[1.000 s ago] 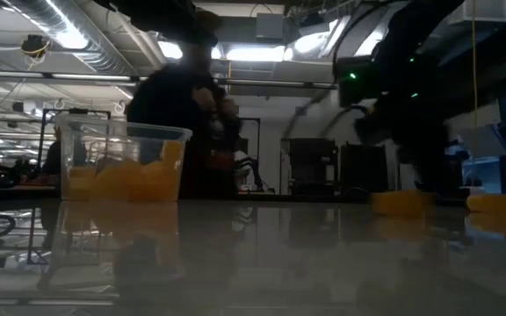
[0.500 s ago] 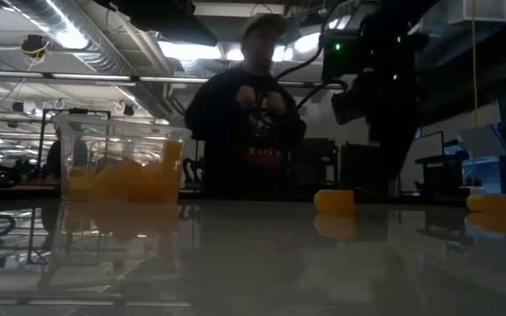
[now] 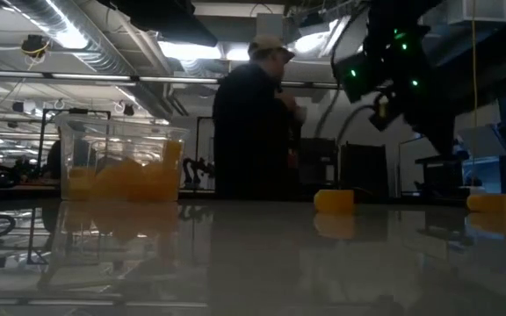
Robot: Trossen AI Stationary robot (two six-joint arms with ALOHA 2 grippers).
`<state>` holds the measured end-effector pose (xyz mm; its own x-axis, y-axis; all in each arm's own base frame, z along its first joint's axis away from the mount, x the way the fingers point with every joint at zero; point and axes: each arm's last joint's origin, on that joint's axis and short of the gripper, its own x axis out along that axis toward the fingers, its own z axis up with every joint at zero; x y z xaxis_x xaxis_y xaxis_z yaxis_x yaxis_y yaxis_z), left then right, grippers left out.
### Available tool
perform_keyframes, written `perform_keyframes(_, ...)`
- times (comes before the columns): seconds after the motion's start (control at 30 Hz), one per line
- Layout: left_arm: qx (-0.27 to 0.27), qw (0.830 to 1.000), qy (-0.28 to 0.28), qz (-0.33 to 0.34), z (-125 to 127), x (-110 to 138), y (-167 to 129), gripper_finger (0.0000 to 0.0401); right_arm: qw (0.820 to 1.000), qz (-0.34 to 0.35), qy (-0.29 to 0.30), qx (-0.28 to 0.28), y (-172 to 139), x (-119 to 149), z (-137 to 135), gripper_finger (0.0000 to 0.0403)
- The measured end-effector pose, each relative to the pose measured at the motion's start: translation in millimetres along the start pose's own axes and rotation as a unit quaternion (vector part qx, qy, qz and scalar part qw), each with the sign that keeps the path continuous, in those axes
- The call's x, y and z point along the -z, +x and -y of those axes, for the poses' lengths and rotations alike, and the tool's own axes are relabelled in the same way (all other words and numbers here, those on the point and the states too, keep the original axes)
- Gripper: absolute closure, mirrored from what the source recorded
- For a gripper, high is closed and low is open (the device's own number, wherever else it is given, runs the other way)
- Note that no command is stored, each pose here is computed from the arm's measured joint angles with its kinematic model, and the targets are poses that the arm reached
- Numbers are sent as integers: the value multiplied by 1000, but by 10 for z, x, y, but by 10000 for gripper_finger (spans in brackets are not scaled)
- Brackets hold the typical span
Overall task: Sort blocks
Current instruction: Move the yellow game piece to the left
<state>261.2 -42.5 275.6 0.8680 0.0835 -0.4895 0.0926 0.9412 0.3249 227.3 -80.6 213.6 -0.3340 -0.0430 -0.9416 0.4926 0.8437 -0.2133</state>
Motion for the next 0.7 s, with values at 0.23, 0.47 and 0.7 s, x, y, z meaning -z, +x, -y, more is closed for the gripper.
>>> perform_keyframes(0.23, 1, 1000, 3, -5, 3, 11, 0, 268, 994, -107, 35, 6, 261, 144, 245, 402)
perform_keyframes(0.47, 3, 1000, 4, -11, 4, 22, 0, 268, 989, -135, 60, -5, 579, 215, 321, 402)
perform_keyframes(0.7, 3, 1000, 6, -11, 4, 22, 0, 268, 987, -146, 67, -3, 820, 300, 304, 402)
